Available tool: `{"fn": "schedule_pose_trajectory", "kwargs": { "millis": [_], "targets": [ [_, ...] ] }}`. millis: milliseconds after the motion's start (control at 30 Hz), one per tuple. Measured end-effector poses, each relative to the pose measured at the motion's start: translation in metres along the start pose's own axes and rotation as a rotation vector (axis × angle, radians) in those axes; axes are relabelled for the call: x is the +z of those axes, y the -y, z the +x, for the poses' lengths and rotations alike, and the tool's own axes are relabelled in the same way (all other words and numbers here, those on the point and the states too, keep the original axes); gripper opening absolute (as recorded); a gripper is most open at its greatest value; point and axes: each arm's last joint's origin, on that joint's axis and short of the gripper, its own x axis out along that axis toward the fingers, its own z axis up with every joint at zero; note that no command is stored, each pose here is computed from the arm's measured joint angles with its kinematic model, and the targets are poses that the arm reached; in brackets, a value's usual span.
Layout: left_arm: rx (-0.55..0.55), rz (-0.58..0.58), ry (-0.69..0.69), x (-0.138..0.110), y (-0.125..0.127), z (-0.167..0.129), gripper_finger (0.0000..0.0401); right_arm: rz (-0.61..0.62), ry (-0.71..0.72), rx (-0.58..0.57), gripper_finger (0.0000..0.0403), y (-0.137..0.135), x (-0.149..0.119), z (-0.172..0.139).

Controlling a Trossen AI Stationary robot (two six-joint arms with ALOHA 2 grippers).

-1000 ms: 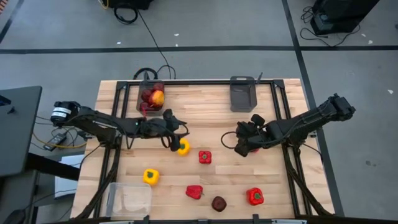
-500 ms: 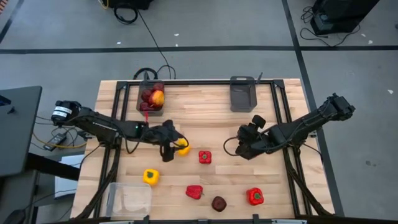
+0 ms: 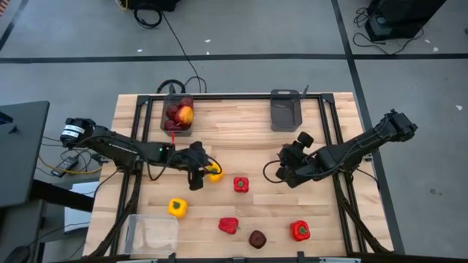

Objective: Sort produce into baskets
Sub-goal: Put the yellow bell pepper into the transparent bin

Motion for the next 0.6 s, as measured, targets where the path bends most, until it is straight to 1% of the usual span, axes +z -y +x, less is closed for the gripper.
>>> {"fn": "schedule_pose_trajectory", "kwargs": {
  "millis": [133, 267, 400, 467, 600],
  "targets": [
    [-0.021, 0.007, -0.022, -0.0019, 0.0005, 0.0003, 0.0093, 0.011, 0.021, -0.006, 0.0193, -0.0005, 0.0015, 0.0],
    [-0.024, 0.009, -0.035, -0.0036, 0.0009, 0.0041, 0.0052, 0.016, 0.022, 0.007, 0.0193, -0.0015, 0.0023, 0.0001],
    [-0.028, 0.027, -0.013, -0.002, 0.0017, 0.0077, 0.0013, 0.024, 0.015, 0.02, 0.0193, -0.0022, 0.0023, 0.0001],
    [-0.032, 0.026, 0.009, 0.0, 0.0021, 0.008, 0.0006, 0.027, 0.016, 0.022, 0.0193, -0.0023, 0.0025, 0.0001],
    [-0.035, 0.027, 0.02, 0.0011, 0.0023, 0.008, 0.0006, 0.028, 0.012, 0.029, 0.0193, -0.0026, 0.0025, 0.0001]
  ]
}}
